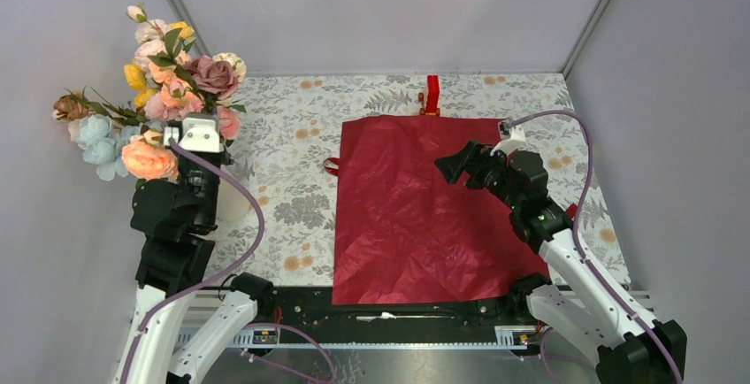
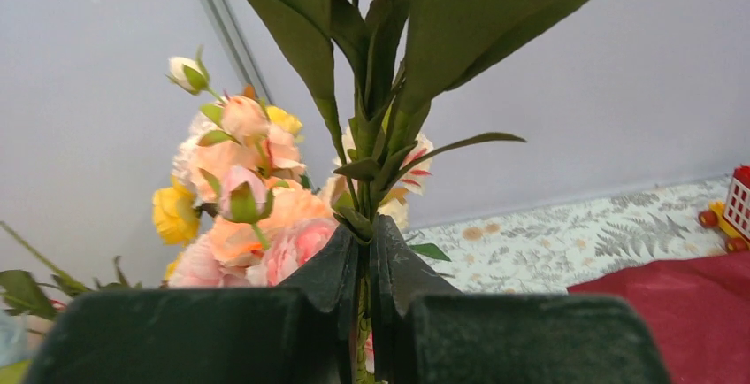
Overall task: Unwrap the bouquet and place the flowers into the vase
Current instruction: Insert the fake flower into the vase.
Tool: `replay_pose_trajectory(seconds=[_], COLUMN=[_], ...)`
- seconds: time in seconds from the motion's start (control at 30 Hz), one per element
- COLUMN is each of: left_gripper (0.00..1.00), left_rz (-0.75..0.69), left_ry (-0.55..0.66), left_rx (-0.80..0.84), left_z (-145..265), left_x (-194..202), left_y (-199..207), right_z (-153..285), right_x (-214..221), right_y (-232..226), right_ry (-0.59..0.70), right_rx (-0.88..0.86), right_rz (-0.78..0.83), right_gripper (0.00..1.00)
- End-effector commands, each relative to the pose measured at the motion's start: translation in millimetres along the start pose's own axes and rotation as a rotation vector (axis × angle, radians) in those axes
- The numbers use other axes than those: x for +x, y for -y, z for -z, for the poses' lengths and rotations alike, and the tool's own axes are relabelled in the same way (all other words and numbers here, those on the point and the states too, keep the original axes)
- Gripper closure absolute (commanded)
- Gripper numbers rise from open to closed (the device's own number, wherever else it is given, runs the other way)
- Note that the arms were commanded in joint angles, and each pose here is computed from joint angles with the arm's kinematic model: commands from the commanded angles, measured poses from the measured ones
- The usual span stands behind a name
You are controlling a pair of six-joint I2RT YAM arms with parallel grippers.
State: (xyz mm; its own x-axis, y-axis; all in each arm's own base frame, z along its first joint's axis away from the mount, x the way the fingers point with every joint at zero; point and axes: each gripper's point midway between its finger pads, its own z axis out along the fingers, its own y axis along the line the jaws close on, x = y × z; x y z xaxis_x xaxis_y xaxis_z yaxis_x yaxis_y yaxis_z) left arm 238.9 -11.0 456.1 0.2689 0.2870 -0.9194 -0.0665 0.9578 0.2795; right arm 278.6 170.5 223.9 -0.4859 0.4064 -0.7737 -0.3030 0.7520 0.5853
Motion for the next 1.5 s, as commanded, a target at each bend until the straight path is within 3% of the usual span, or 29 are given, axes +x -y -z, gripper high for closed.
replay_pose_trajectory(seconds=[0.0,0.83,1.13,1.47], left_gripper=[1.00,1.00,1.00,1.00], left_rz=[-0.003,-0.056,-0.081,-0.104], left_ry=[0.116,0.182,0.119,0.126], left_rx=[-0.101,-0.105,-0.087,-0.126], left_z=[6.3,11.1,11.9,14.5], left_x=[-34.7,-62.3,-12.9,10.4], left_y=[-27.1,-37.2,-19.6,-17.6], right_z=[0.0,-1.9,0.5,3.0], right_x=[-9.9,-6.2,-5.6,-5.1], right_y=[-6.1,-3.8,-2.6,-2.8], right_ry=[0.039,0.026,0.030,0.034], right_rx=[-0.045,-0.078,-0.080,-0.086], right_rz=[-0.012,-0.059,-0.058,-0.055], right_gripper=[0.08,0.10,0.10,0.09])
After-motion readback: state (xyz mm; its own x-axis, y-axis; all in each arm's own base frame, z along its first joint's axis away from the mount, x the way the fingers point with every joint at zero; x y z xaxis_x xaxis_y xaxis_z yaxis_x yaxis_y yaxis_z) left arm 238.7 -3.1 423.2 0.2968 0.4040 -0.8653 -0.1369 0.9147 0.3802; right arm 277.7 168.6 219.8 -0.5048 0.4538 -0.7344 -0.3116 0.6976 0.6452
